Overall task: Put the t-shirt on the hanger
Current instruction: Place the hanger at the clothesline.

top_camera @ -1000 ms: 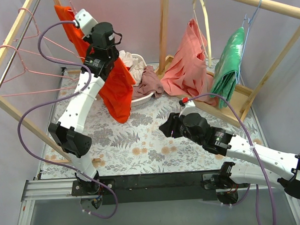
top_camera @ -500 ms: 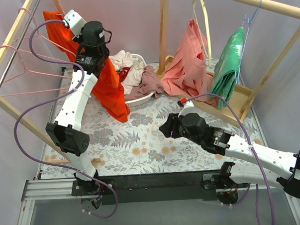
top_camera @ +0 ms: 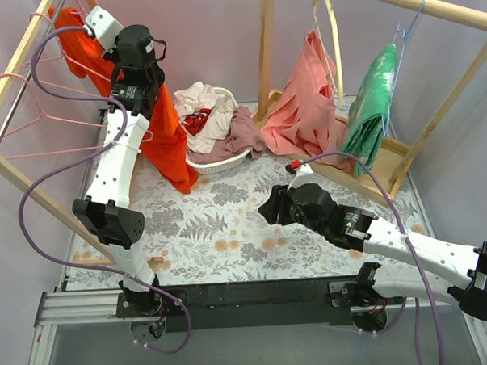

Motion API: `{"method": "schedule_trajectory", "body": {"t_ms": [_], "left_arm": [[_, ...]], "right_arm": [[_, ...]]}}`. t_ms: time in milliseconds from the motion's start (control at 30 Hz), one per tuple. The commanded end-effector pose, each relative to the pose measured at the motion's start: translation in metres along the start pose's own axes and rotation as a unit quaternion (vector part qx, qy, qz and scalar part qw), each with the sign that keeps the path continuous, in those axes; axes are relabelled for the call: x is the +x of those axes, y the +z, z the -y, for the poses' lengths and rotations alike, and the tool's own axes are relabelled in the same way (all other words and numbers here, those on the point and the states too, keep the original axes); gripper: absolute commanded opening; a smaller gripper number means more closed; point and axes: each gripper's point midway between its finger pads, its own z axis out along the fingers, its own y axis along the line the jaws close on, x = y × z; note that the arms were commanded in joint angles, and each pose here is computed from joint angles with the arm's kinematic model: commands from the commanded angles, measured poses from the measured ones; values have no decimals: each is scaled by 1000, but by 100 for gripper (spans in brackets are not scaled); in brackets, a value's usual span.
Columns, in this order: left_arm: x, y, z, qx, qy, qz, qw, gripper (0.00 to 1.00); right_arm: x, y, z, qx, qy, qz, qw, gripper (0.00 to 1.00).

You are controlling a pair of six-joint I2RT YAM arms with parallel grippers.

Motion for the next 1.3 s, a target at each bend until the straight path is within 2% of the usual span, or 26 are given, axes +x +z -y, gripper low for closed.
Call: {"method": "schedule_trajectory", "body": {"t_ms": [0,567,1000,1100,1267], "left_arm": [[-30,-1,7,16,-35,24,999,0],[-20,19,-14,9,-50,-3,999,0],[-6,12,-28,1,-52,-16,999,0],[-7,10,-29,1,-56,-18,998,4],[-7,8,-28,7,-56,-20,998,15]], "right_arm": [[-17,-5,-12,-11,-4,17,1000,55],[-14,-1,-15,-11,-9,5,1000,55],[-11,0,-12,-9,-7,2,1000,55],[-11,1,-13,-11,-7,2,1000,55],[-12,0,-14,-14,-7,5,1000,55]]}}
